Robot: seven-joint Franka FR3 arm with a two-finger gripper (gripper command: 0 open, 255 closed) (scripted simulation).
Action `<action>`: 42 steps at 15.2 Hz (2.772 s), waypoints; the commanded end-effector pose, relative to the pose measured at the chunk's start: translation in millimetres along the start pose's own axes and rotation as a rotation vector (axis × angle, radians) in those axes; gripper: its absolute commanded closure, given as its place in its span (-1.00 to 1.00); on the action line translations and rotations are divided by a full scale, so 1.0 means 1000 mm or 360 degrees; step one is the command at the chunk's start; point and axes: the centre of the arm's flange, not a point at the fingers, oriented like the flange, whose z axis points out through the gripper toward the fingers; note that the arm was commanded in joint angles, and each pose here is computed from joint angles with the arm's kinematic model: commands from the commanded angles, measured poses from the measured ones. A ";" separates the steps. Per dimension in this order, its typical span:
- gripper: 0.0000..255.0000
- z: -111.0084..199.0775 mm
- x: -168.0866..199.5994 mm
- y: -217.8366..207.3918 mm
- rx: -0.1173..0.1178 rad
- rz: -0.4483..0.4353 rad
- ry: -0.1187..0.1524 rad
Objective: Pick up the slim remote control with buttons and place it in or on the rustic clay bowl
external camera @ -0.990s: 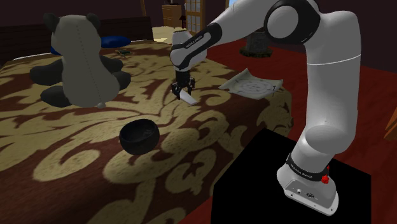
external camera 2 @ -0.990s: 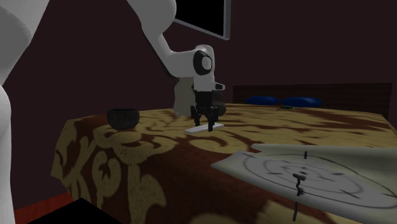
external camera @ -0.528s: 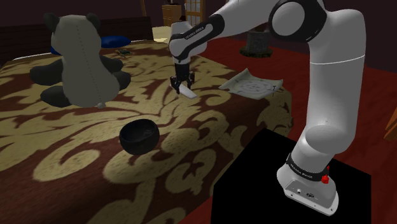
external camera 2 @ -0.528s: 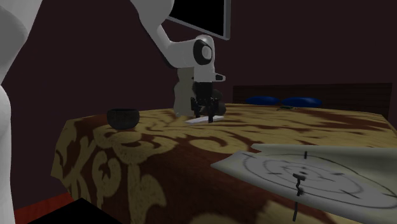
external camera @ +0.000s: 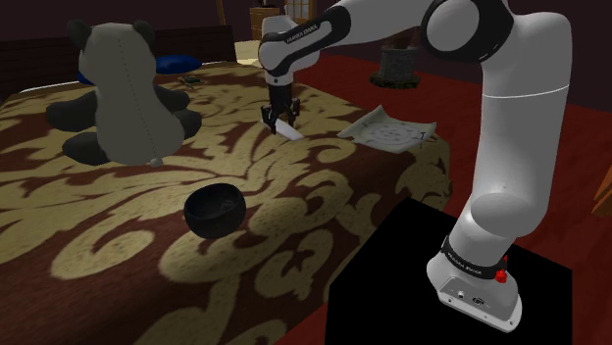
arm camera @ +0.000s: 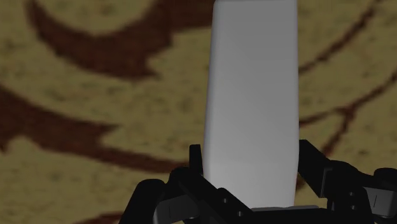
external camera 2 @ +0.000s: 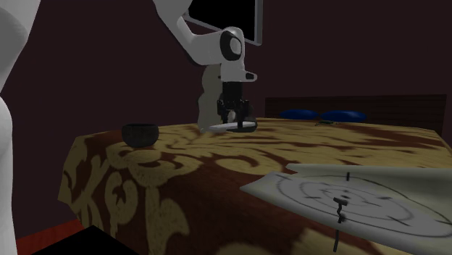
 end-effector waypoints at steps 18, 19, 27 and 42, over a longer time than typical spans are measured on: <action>1.00 -0.076 -0.028 -0.046 0.0000 0.0000 0.0000; 1.00 -0.076 -0.035 -0.057 0.0000 0.0000 0.0000; 1.00 -0.077 -0.092 -0.146 0.0000 0.0000 0.0000; 1.00 -0.077 -0.198 -0.313 0.0000 0.0000 0.0000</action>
